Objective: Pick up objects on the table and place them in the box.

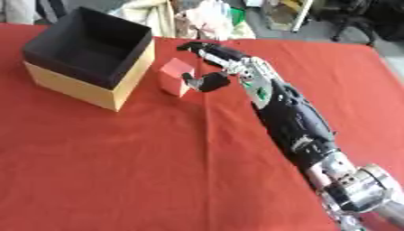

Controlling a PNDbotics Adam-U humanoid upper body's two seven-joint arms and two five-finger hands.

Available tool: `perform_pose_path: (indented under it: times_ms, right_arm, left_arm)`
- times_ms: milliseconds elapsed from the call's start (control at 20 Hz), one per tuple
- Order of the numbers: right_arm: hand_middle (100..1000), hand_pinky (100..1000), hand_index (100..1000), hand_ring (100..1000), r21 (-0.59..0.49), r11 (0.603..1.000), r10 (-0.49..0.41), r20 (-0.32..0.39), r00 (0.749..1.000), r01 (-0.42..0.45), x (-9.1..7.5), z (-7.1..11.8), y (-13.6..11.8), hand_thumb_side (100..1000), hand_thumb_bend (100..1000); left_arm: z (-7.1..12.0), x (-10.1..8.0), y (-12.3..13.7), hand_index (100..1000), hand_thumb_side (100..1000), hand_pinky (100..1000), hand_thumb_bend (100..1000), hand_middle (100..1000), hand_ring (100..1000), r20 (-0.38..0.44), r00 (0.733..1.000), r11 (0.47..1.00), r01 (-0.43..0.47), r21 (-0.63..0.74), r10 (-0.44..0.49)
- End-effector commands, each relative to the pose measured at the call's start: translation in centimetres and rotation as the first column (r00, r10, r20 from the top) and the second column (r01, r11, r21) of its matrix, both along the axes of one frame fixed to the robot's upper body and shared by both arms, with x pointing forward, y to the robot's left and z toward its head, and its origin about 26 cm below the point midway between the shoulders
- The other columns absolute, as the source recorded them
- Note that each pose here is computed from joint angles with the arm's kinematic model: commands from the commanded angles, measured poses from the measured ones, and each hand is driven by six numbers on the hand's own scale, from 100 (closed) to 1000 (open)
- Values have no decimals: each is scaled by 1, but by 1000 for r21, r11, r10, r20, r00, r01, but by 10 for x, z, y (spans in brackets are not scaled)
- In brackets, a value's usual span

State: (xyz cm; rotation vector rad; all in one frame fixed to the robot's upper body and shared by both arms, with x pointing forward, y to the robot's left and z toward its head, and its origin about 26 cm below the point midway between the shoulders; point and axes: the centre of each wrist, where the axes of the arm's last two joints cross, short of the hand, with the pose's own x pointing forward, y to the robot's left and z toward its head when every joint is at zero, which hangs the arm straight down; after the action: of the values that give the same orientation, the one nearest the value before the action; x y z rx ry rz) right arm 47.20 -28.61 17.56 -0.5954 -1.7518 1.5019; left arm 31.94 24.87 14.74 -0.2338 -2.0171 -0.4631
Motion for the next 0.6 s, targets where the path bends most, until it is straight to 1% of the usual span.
perform_pose_path:
  times_ms: [50, 350, 450, 600]
  right_arm:
    - [952, 861, 1000, 1000, -19, 1000, 20, 43, 999, -20, -2, 28, -4, 421, 100]
    - [970, 888, 1000, 1000, -57, 997, 55, -4, 999, -55, -2, 29, 1, 445, 100]
    - [972, 890, 1000, 1000, -62, 997, 46, -10, 999, -46, -2, 29, 2, 432, 100]
    - [970, 887, 1000, 1000, -57, 998, 20, 3, 1000, -19, -1, 28, 3, 422, 100]
  left_arm:
    - [6, 0, -1, 913, 390, 806, 100, 919, 1000, 20, 1000, 1000, 6, -4, -6]
    - [5, -1, -2, 913, 387, 806, 100, 918, 1000, 19, 1000, 1000, 10, -9, -10]
    - [5, 0, -2, 913, 386, 805, 100, 918, 1000, 19, 1000, 1000, 11, -10, -11]
    - [5, 0, -2, 913, 385, 805, 100, 918, 1000, 20, 1000, 1000, 14, -11, -14]
